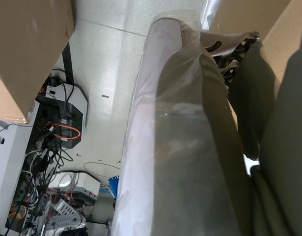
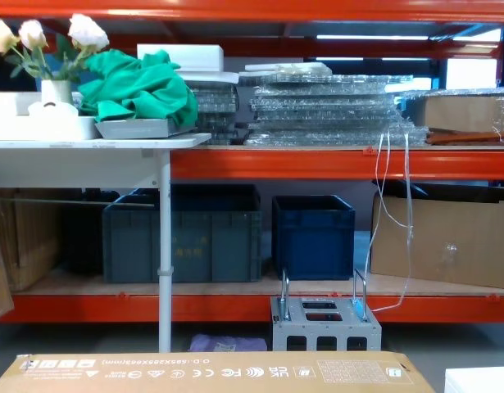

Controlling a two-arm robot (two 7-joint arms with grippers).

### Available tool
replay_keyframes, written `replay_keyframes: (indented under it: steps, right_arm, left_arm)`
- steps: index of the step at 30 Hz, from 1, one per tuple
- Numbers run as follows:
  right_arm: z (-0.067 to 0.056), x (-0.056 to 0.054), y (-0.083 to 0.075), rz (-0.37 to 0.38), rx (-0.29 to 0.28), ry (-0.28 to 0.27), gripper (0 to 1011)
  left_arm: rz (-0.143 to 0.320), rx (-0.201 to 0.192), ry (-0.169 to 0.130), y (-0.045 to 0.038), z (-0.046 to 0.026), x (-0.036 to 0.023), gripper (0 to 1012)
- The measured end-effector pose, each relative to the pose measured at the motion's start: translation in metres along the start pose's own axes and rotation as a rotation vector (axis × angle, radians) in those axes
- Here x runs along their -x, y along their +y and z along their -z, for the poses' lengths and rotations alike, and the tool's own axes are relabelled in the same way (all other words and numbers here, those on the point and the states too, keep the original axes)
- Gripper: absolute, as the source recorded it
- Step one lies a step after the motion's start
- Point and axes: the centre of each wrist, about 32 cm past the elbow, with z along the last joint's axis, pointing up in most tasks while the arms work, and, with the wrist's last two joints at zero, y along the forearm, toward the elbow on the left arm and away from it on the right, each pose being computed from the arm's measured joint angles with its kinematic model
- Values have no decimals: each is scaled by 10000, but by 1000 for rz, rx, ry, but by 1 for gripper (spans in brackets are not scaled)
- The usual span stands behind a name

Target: Use one hand to grasp the basket and place it at the designated location.

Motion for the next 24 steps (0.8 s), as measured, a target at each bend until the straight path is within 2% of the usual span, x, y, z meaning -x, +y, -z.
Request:
replay_keyframes:
  steps: [24]
  right_arm:
    - [0,0,0,0,0,0,1000]
  left_arm:
    - [0,0,0,0,0,0,0]
